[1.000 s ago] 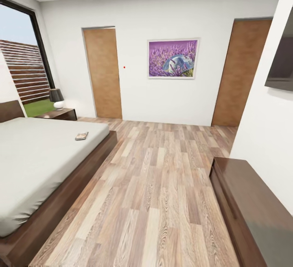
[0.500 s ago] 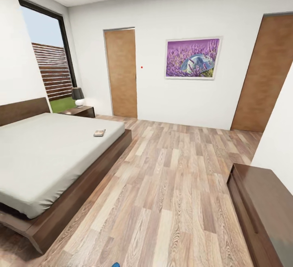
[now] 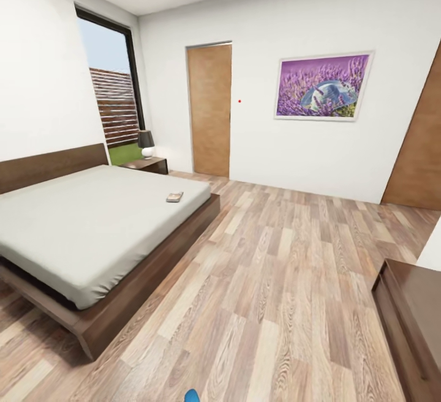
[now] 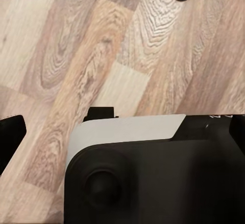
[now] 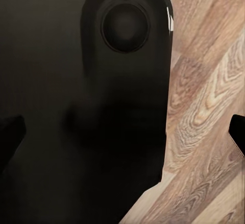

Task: In the bedroom, move the book from the bed onto either nightstand, and place the two sandals side by side next to the bed.

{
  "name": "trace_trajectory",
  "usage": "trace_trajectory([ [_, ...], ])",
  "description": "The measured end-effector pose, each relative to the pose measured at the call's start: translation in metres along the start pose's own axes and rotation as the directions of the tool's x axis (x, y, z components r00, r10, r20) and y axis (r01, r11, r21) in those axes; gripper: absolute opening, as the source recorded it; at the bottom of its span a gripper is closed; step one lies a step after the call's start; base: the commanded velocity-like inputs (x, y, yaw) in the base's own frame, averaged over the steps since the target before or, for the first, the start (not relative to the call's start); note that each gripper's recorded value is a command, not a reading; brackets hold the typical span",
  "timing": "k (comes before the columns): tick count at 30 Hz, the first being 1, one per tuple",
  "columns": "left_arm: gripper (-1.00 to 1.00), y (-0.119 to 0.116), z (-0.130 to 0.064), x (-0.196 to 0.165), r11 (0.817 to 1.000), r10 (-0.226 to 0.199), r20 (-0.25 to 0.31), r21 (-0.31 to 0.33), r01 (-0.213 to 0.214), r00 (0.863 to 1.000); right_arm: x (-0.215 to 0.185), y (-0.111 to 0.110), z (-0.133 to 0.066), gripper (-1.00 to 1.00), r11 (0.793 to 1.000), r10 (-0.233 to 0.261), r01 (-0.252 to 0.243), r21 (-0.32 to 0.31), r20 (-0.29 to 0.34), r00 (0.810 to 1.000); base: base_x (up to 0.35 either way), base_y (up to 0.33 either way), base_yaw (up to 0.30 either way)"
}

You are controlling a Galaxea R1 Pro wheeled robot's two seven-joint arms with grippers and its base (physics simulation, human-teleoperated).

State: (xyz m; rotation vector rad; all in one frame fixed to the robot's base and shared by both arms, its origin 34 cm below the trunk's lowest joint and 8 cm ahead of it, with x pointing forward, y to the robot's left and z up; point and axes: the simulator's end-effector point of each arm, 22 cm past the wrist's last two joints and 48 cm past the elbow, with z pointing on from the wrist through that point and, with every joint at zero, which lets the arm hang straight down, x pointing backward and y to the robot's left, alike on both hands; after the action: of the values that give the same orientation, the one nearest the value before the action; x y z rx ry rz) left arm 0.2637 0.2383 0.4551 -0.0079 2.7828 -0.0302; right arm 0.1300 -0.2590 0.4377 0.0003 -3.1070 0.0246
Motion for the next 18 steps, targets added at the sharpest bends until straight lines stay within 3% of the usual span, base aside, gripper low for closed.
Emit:
trace_trajectory([
  [18,1.00,0.0007,0.0000,0.0000,1.000,0.000,0.000,-0.001,0.000,1.000,0.0000,-0.0001,0.0000,1.00,1.000,0.000,0.000,0.000,0.000,1.000,0.000,0.000,0.272],
])
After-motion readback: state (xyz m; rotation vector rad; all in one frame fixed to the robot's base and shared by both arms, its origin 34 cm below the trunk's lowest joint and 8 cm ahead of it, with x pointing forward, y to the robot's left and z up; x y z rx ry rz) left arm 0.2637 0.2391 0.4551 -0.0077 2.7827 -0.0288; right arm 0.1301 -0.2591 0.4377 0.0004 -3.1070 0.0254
